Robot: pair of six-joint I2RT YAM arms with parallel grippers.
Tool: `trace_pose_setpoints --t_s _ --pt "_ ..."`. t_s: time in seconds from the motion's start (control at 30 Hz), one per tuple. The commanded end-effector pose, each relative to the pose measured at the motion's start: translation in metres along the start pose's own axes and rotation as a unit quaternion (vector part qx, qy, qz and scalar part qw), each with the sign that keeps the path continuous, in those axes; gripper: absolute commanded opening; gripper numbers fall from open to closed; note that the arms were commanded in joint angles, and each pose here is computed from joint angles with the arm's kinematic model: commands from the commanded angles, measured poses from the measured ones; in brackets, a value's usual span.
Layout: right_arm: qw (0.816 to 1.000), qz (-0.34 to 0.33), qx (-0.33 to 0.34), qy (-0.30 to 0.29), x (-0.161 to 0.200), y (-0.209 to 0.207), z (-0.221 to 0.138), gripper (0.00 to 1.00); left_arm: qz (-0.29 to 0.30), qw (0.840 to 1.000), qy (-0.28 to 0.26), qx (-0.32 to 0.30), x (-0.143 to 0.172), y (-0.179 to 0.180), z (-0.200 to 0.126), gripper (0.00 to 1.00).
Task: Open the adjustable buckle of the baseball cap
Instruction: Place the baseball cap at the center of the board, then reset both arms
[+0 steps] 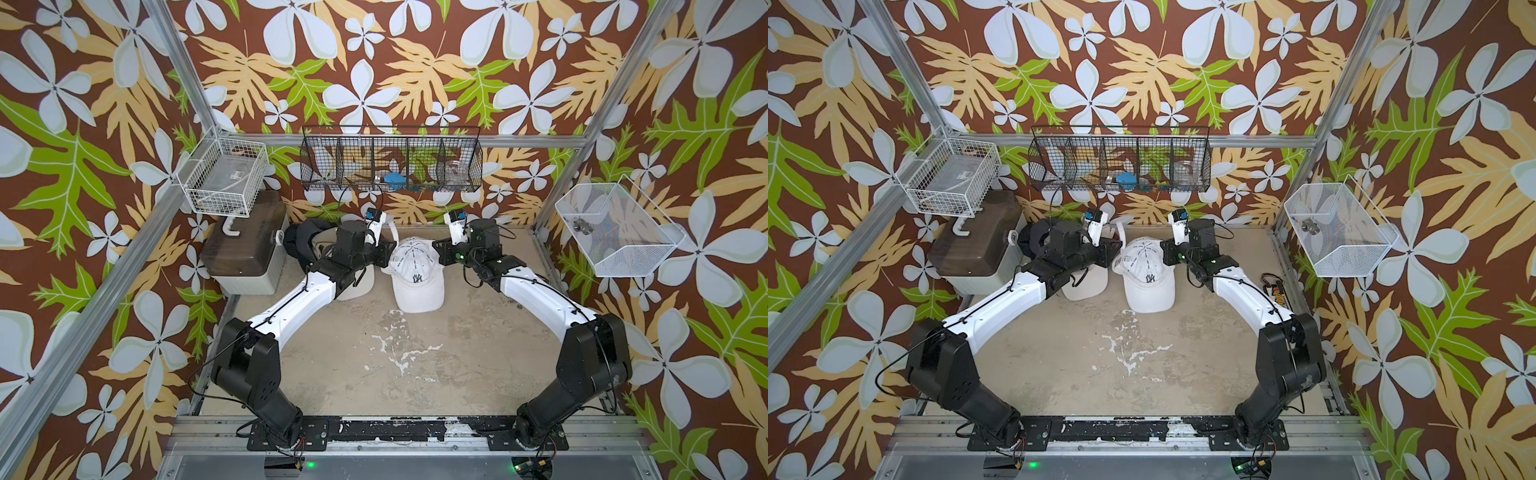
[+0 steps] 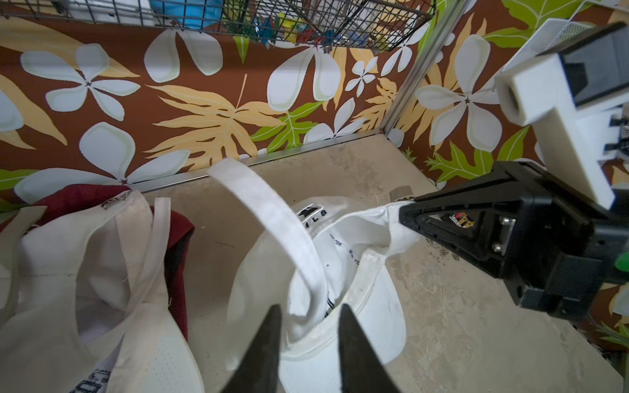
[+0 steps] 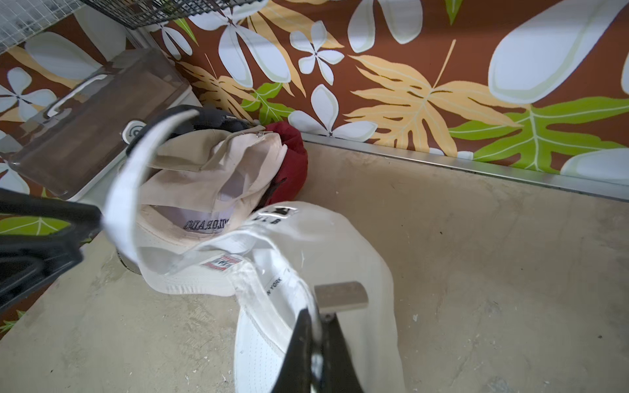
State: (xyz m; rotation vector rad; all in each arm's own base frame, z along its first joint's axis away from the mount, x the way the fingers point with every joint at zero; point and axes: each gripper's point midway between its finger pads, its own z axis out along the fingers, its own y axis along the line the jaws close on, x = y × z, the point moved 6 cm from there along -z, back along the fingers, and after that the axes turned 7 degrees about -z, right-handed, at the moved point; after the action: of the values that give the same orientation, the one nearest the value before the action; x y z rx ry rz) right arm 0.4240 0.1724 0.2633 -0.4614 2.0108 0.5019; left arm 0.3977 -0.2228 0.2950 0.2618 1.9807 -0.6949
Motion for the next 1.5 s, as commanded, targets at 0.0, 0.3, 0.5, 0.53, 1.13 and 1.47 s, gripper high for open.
trace_pose_setpoints --t_s 0.0,0.3,0.5,0.53,1.13,1.47 --pt "1.0 0.004 0.028 -0.003 -0.004 -0.011 0.004 0.13 0.019 0.999 -0.018 -0.023 -0.01 0.004 0.0 0.55" --pt "0.997 0.009 0.076 -0.027 -0.022 -0.018 -0.015 0.85 0.021 0.998 -0.049 -0.036 -0.031 -0.002 -0.02 0.72" --pt "0.993 -0.007 0.104 -0.051 -0.035 -0.015 -0.047 0.95 0.03 0.992 -0.111 -0.053 -0.056 -0.011 -0.065 0.77" --pt "0.992 -0.008 0.111 -0.054 -0.036 -0.015 -0.053 0.95 0.031 0.99 -0.123 -0.059 -0.059 -0.011 -0.074 0.77" --pt "0.945 -0.023 0.314 -0.089 0.017 -0.034 -0.157 0.96 0.015 0.958 -0.159 -0.24 -0.003 0.037 -0.15 0.85" --pt "0.932 -0.051 0.352 -0.061 0.1 -0.043 -0.163 1.0 0.004 0.94 -0.171 -0.297 0.06 0.068 -0.169 0.84"
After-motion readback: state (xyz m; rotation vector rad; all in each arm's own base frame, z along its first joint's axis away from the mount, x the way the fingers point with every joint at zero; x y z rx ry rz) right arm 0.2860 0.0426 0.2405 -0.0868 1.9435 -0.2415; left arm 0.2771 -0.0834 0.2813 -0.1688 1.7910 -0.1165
